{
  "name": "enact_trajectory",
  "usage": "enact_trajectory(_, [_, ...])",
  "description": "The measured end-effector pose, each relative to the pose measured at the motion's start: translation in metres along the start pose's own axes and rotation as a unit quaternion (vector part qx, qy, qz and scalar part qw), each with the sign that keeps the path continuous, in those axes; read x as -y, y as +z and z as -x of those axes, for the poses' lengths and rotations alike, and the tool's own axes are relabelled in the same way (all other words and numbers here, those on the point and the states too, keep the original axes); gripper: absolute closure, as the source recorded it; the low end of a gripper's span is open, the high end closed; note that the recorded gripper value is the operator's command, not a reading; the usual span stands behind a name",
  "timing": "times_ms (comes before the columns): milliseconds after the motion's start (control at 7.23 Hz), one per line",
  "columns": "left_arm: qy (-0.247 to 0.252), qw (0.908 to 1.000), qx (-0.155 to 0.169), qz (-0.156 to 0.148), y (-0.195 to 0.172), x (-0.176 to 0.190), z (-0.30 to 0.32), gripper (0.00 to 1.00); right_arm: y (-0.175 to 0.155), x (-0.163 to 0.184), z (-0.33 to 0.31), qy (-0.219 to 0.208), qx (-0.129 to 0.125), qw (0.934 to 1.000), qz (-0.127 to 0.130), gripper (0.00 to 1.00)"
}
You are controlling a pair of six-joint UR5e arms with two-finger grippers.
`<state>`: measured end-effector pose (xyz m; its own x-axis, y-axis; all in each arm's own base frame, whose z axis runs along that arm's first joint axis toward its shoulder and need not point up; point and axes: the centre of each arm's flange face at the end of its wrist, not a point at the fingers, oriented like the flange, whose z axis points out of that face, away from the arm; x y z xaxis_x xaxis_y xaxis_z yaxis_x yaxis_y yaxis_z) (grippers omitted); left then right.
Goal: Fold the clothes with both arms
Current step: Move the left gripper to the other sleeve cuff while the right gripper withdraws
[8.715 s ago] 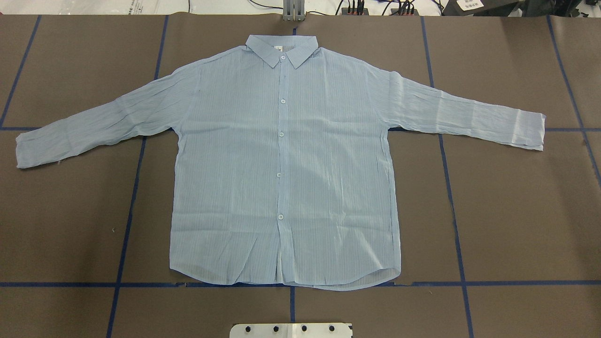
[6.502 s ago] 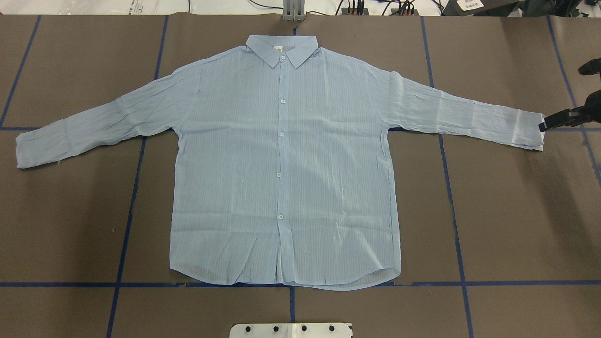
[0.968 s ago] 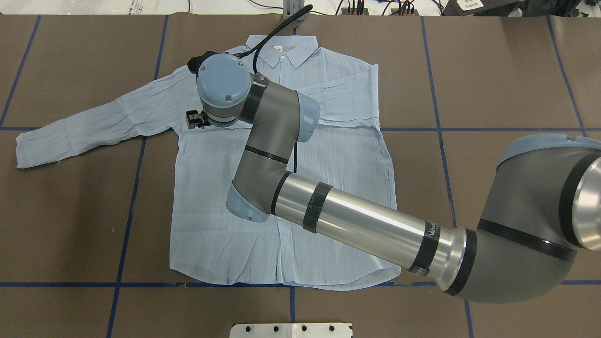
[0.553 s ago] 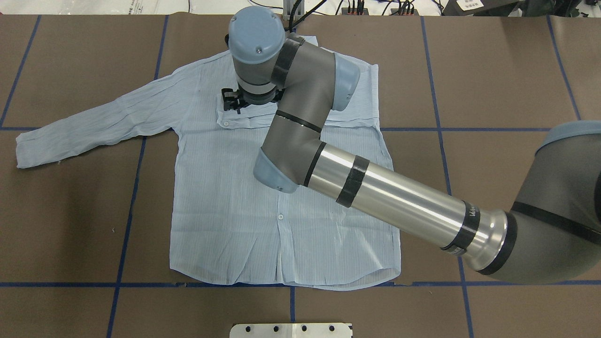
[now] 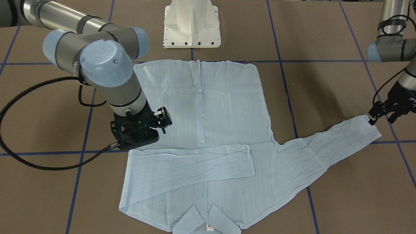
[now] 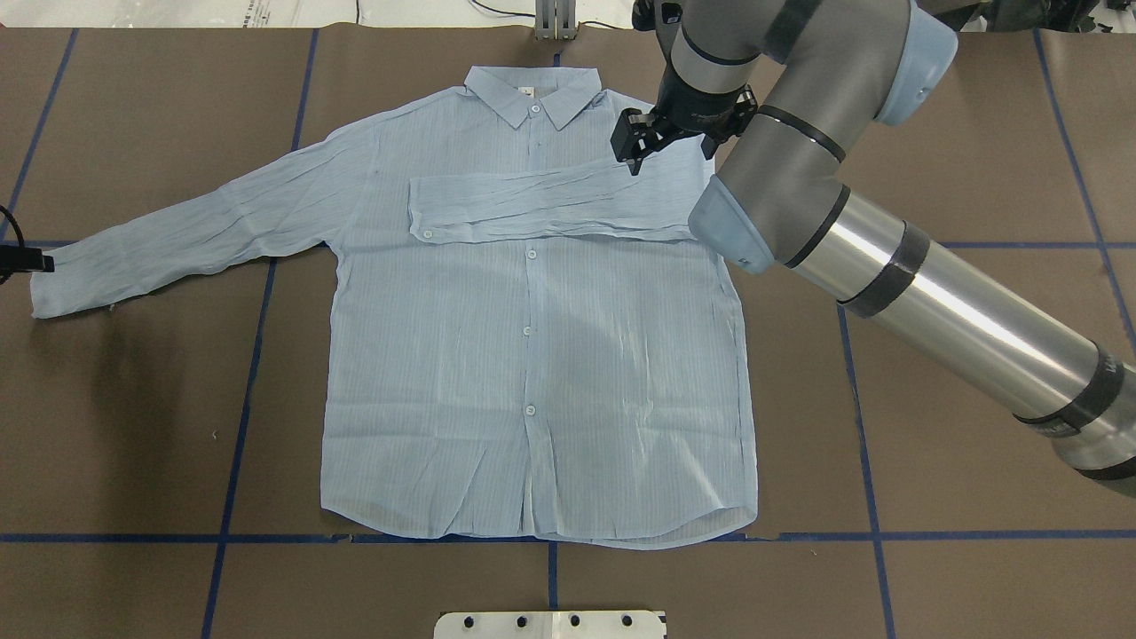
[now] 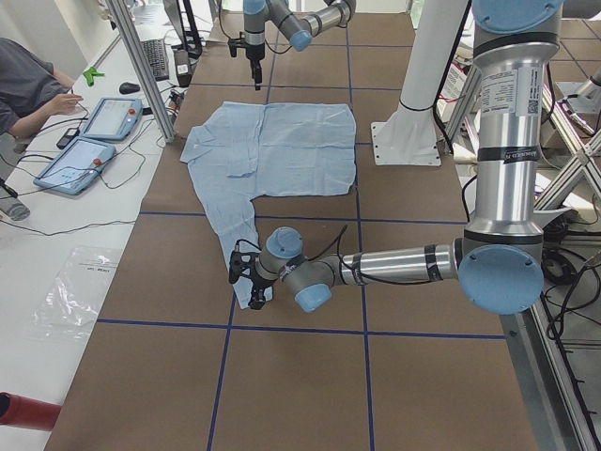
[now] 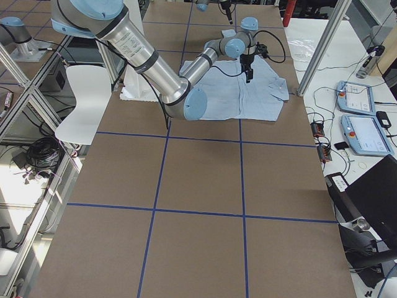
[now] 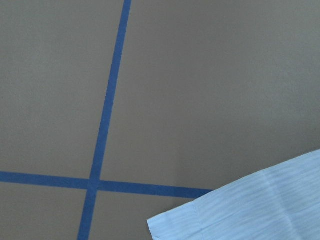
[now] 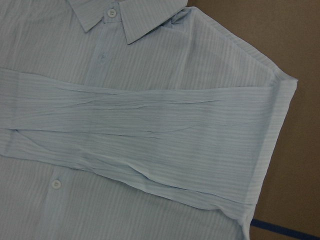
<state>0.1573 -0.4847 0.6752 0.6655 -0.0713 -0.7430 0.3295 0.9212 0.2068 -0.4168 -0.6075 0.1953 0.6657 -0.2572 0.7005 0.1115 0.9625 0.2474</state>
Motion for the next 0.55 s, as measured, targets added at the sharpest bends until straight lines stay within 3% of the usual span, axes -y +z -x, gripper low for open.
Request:
enact_trajectory(415, [0.003, 0.9998, 0.019, -0.001, 0.017, -0.002, 0.002, 0.23, 0.002, -0.010, -0.020, 0.001, 0.000, 1.0000, 0.003, 0.00])
enact_trajectory(553, [0.003, 0.9997, 0.026, -0.003, 0.020, -0.001, 0.006, 0.30, 0.002, -0.011, -0.022, 0.001, 0.000, 1.0000, 0.003, 0.00])
